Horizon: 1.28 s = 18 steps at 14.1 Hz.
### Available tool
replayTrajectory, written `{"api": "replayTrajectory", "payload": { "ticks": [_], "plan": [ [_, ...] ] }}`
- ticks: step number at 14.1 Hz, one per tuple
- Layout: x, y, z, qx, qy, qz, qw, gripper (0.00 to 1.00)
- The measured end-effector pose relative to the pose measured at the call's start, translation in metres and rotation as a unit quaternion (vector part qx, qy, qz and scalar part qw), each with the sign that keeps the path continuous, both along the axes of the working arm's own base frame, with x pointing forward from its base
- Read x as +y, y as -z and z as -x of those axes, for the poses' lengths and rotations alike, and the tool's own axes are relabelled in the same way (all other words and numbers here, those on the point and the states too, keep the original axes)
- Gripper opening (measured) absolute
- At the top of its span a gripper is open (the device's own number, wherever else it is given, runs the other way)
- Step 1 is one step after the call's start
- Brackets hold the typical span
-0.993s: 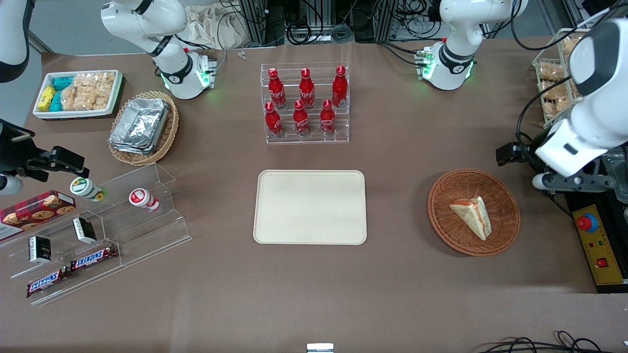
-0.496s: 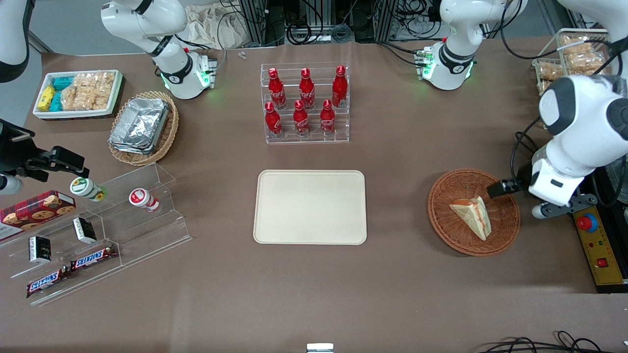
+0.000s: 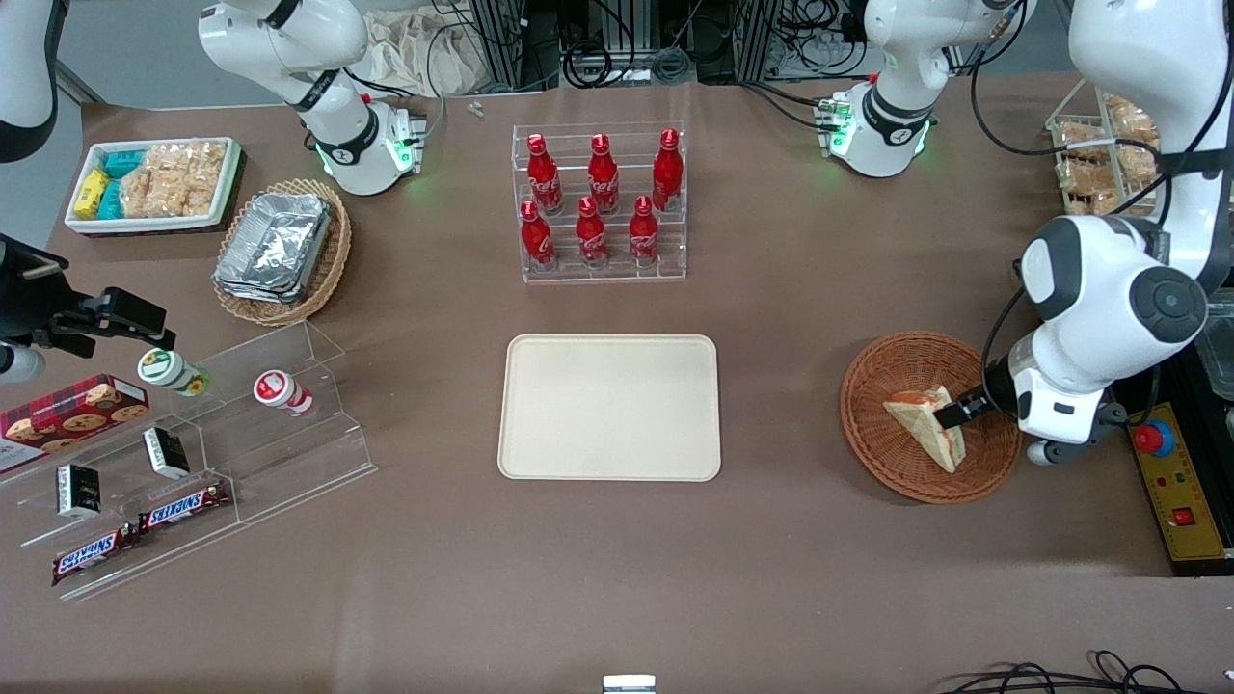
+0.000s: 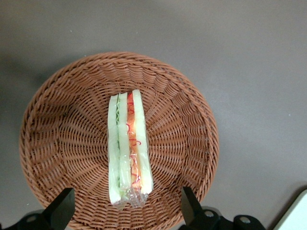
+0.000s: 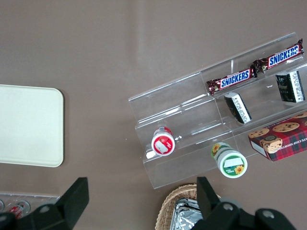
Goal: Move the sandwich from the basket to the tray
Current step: 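Lower the left gripper and close it on the triangular sandwich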
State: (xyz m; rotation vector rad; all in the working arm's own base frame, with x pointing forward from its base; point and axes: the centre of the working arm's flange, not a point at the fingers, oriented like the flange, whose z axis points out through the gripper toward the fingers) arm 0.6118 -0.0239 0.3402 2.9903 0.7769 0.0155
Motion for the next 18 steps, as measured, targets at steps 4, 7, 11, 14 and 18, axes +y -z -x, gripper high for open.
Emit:
{"api": "replayTrajectory", "payload": {
  "ticks": [4, 7, 11, 14, 18],
  "plan": [
    [-0.001, 0.023, -0.005, -0.002, -0.027, 0.004, 0.9996, 1.00],
    [-0.001, 0.040, -0.002, 0.007, -0.037, 0.005, 0.9993, 1.00],
    [-0.002, 0.063, 0.008, 0.006, -0.045, 0.006, 0.9990, 1.00],
    [-0.002, 0.076, 0.014, 0.008, -0.046, 0.007, 0.9989, 1.00],
    [-0.003, 0.102, 0.019, 0.007, -0.048, 0.009, 0.9988, 0.98]
  ]
}}
